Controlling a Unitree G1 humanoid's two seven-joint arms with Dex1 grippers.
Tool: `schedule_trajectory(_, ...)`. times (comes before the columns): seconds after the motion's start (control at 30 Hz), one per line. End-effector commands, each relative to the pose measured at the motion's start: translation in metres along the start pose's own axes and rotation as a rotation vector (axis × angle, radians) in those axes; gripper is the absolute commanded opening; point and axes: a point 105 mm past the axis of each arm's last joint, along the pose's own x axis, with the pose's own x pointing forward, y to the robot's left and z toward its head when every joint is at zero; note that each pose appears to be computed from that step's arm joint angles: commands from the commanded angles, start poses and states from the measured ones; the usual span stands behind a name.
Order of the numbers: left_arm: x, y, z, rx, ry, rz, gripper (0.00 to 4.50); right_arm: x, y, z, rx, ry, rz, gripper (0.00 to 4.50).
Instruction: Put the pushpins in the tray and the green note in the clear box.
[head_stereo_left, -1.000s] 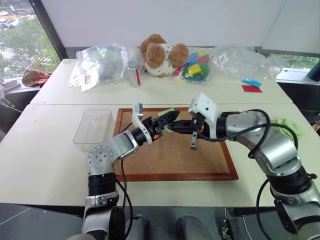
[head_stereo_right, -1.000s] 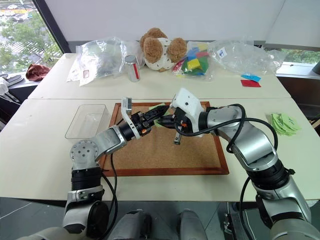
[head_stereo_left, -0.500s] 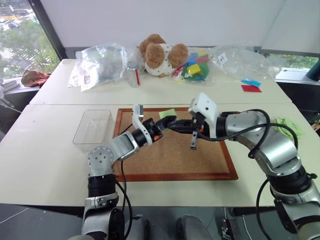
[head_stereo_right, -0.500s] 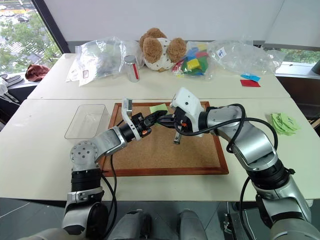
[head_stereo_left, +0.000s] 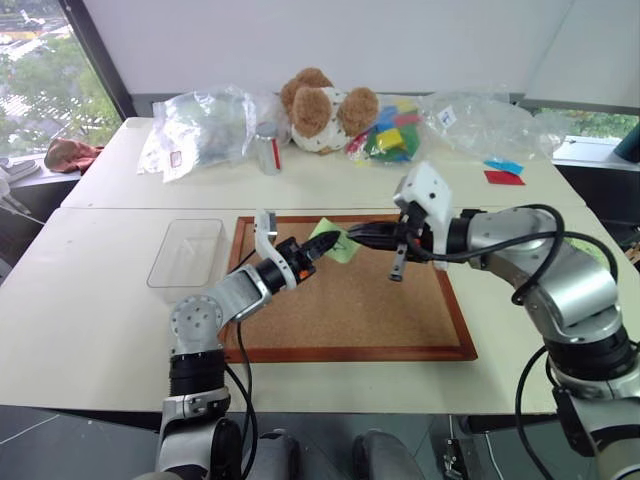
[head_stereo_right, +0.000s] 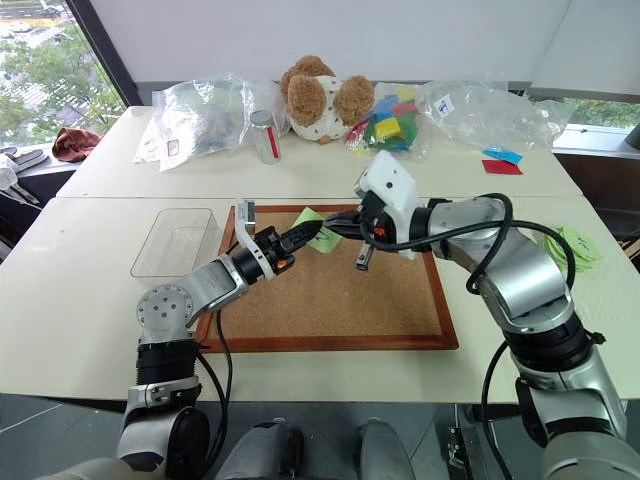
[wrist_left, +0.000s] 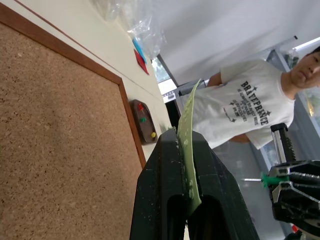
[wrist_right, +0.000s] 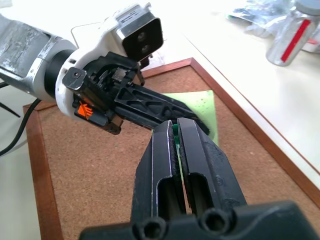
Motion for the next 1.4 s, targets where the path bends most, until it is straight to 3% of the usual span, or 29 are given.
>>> schedule_trajectory(0.03, 0.002, -0.004, 0.003, 0.016, -0.017, -0.022, 0.07, -0.01, -0.008, 0.021, -0.051, -0.051, -0.043, 0.0)
schedule_trajectory(0.23, -0.004, -0.006, 0.012, -0.001, -0.064, -0.034, 0.07, -0.03, -0.054, -0.008, 0.019, 0.023, -0.237, 0.0)
schedule_trajectory(0.4, -0.011, -0.014, 0.015, -0.01, -0.084, -0.06, 0.07, -0.063, -0.114, -0.076, 0.149, 0.178, -0.535, 0.0)
schedule_trajectory(0.53, -0.015, -0.019, 0.016, -0.026, -0.098, -0.073, 0.07, -0.084, -0.141, -0.118, 0.262, 0.268, -0.68, 0.0)
schedule_trajectory(0.73, -0.018, -0.019, 0.016, -0.02, -0.109, -0.058, 0.07, -0.099, -0.148, -0.165, 0.346, 0.393, -0.737, 0.0)
schedule_trajectory(0.93, -0.021, -0.019, 0.017, -0.008, -0.113, -0.051, 0.07, -0.106, -0.141, -0.191, 0.387, 0.457, -0.743, 0.0)
schedule_trajectory(1.1, -0.022, -0.018, 0.017, -0.004, -0.111, -0.045, 0.07, -0.105, -0.137, -0.196, 0.413, 0.455, -0.725, 0.0)
schedule_trajectory(1.2, -0.022, -0.018, 0.016, 0.0, -0.105, -0.043, 0.0, -0.104, -0.134, -0.196, 0.416, 0.45, -0.713, 0.99)
schedule_trajectory(1.37, -0.022, -0.017, 0.016, 0.007, -0.099, -0.041, 0.0, -0.105, -0.135, -0.184, 0.405, 0.417, -0.694, 3.64)
schedule_trajectory(1.4, -0.022, -0.017, 0.016, 0.008, -0.098, -0.041, 0.0, -0.105, -0.135, -0.182, 0.402, 0.413, -0.693, 3.99)
